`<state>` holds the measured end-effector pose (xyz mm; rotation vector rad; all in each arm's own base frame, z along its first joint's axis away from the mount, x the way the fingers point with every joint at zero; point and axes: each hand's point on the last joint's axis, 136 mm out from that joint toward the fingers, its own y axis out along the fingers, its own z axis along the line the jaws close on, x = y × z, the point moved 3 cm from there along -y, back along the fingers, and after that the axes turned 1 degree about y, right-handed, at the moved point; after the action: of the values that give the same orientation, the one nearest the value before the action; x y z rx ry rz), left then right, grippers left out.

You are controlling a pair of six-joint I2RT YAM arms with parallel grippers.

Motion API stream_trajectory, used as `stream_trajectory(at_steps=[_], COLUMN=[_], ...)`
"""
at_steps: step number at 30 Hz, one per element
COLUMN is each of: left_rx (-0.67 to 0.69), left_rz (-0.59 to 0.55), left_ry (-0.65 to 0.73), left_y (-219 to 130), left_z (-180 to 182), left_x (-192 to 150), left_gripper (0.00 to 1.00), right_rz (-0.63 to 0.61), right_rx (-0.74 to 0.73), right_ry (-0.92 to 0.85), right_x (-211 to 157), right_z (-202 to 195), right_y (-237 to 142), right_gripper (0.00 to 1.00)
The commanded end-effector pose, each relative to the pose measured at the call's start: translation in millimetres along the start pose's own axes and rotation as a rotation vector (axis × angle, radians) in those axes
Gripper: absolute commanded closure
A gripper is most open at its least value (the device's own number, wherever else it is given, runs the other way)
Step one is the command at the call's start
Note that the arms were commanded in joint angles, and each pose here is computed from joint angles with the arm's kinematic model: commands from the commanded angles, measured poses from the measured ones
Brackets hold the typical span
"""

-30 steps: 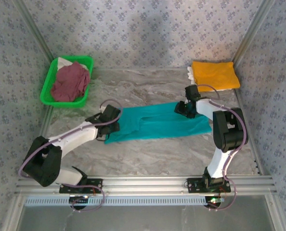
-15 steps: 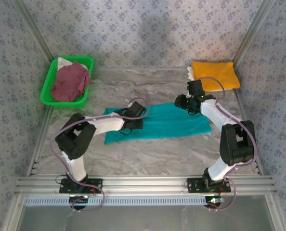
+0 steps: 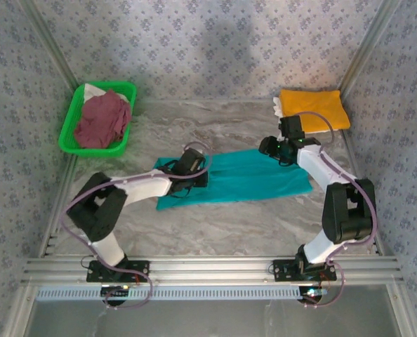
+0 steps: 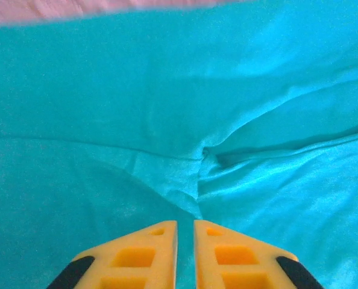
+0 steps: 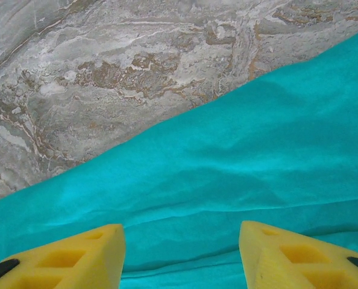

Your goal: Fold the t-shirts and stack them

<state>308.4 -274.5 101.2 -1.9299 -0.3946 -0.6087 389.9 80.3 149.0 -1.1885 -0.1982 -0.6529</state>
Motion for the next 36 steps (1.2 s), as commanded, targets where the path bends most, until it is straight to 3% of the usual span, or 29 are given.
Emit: stream_trajectory(at_steps=[1, 5, 9, 14, 25, 29, 36], left_rx=[-0.110, -0.005, 0.165, 0.242, 0.345, 0.377, 0.388], left_rz=[-0.138, -0.136, -0.069, 0.010, 0.094, 0.071, 0.024], left_ry=[0.012, -0.153, -0.189, -0.215, -0.302, -0.275, -0.199], left_y=[-40, -48, -38, -16, 20, 26, 57], left_z=[-18, 29, 68, 83, 116, 127, 149], left_x=[33, 37, 23, 7, -15, 3, 71], left_gripper=[0.81, 0.82, 0.85, 0.87, 0.91, 0.91, 0.91], right_rz=[0.003, 0.068, 0.143, 0.194, 0.357, 0.373, 0.452], right_rx=[0.019, -0.024, -0.109, -0.182, -0.237, -0.247, -0.222], right_ry=[-0.003, -0.040, -0.108, -0.143, -0.136, -0.118, -0.032], right_x=[4, 4, -2, -1, -41, -60, -110], right_z=[0, 0, 0, -6, -35, -43, -45], right_y=[-9, 7, 31, 59, 89, 79, 43], right_gripper=[0.45, 0.47, 0.54, 0.60, 0.59, 0.59, 0.55])
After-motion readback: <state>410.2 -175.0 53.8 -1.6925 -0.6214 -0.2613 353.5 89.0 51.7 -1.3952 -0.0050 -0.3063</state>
